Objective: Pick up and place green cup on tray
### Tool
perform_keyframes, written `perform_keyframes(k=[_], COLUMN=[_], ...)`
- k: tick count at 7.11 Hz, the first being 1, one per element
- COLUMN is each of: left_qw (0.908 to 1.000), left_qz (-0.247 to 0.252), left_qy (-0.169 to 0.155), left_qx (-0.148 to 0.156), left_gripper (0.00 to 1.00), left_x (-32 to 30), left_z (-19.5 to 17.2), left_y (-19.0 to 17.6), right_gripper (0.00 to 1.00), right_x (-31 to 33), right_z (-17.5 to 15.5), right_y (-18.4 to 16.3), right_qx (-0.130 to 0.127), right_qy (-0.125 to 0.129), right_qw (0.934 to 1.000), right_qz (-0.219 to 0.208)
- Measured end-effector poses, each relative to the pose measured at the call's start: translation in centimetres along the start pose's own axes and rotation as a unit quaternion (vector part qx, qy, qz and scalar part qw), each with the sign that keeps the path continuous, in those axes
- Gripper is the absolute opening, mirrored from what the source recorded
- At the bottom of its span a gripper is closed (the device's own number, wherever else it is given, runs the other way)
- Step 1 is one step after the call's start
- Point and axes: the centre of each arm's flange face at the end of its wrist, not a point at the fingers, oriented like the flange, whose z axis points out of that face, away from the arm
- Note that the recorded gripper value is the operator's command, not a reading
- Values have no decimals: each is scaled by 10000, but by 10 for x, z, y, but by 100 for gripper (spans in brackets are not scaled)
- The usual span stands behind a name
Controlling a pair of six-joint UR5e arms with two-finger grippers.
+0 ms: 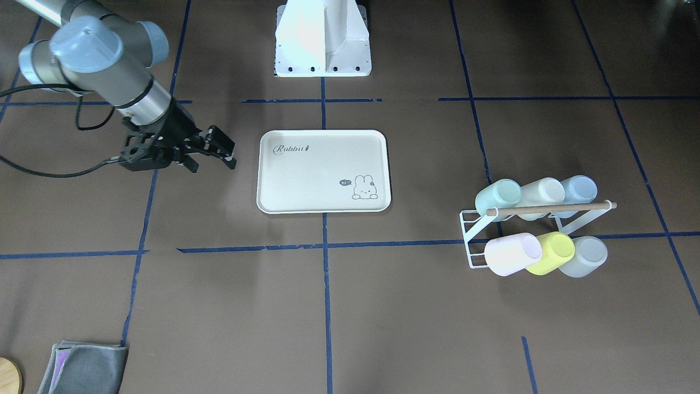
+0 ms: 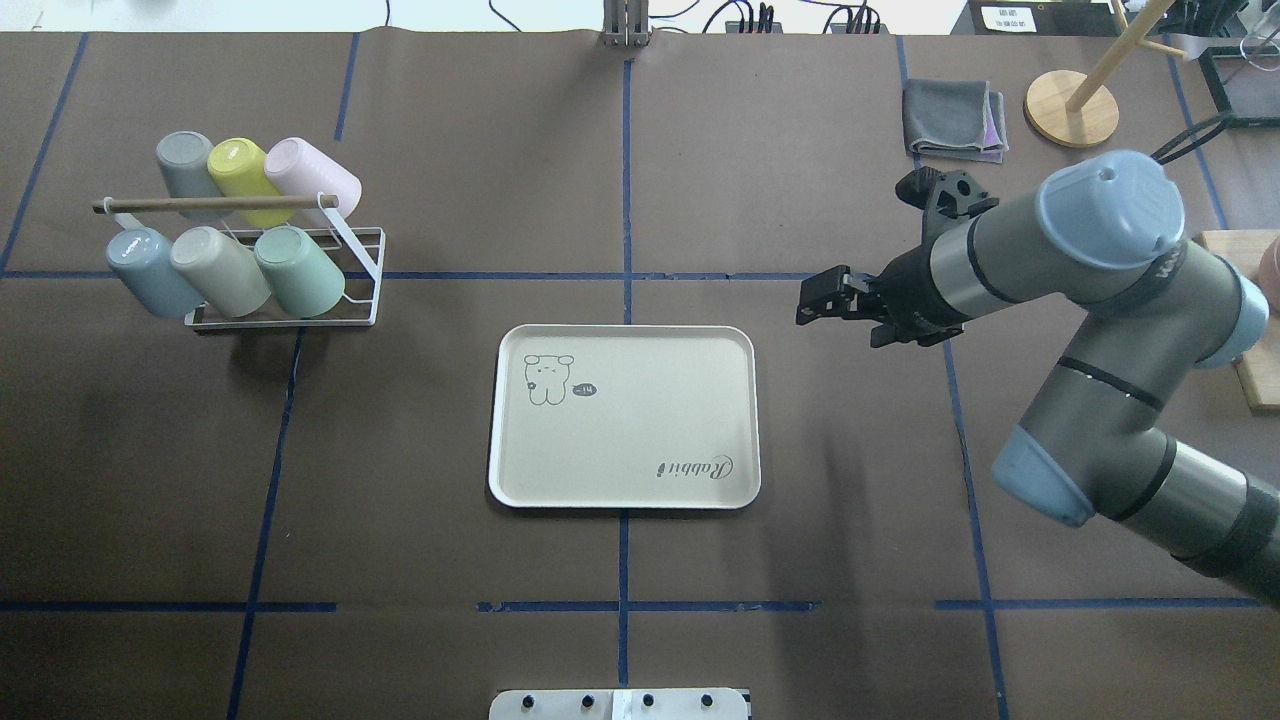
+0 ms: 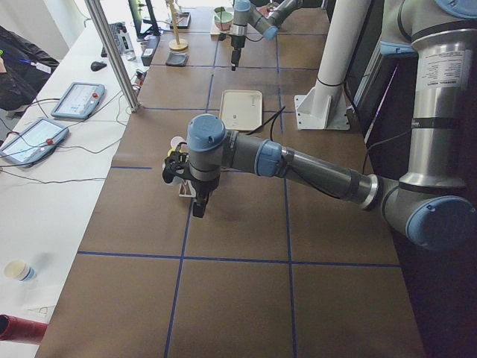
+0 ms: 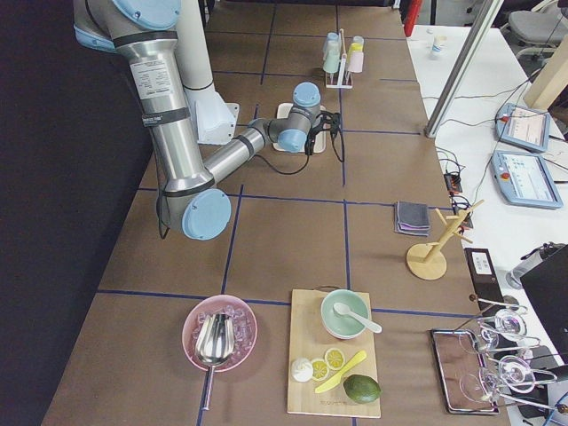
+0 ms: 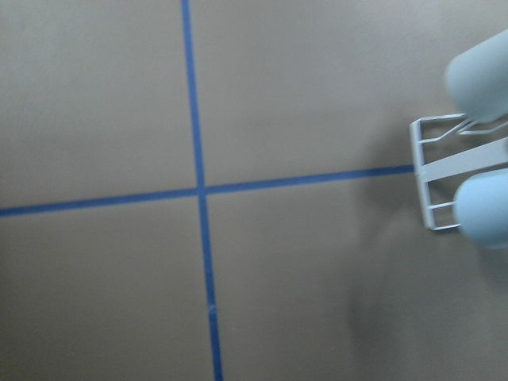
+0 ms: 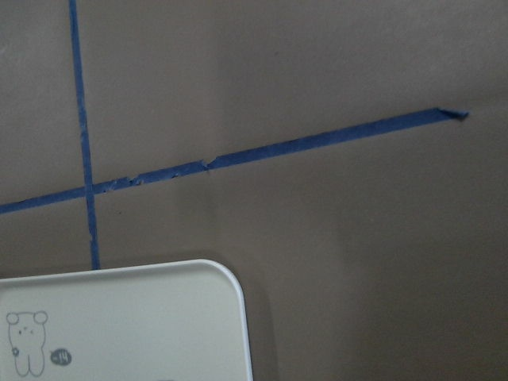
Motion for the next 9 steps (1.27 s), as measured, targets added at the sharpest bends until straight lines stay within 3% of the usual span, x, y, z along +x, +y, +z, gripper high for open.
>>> perform_keyframes(k=[2, 4, 6, 7, 9], left_qw=[9984, 9917, 9750, 9570, 8989], left_qz=[540, 1164, 1865, 2270, 3134], left_qy=[-117, -546, -1202, -1788, -3032], left_qx=[105, 65, -145, -250, -418], left_gripper=[100, 100, 100, 100, 100], left_x=[45, 99, 149, 172, 232], left_z=[-3, 15, 16, -1, -8], left_y=[-34, -58, -63, -64, -46], right_gripper=[100, 100, 100, 100, 100], right_x=[47, 102, 162, 188, 225], right_z=[-42, -69, -87, -96, -114], right_y=[-40, -57, -63, -67, -73], right_qx=[32, 141, 187, 176, 116], right_qy=[139, 385, 703, 893, 1194], right_qw=[9998, 9986, 9952, 9922, 9862], right_qz=[-108, -332, -648, -849, -1143])
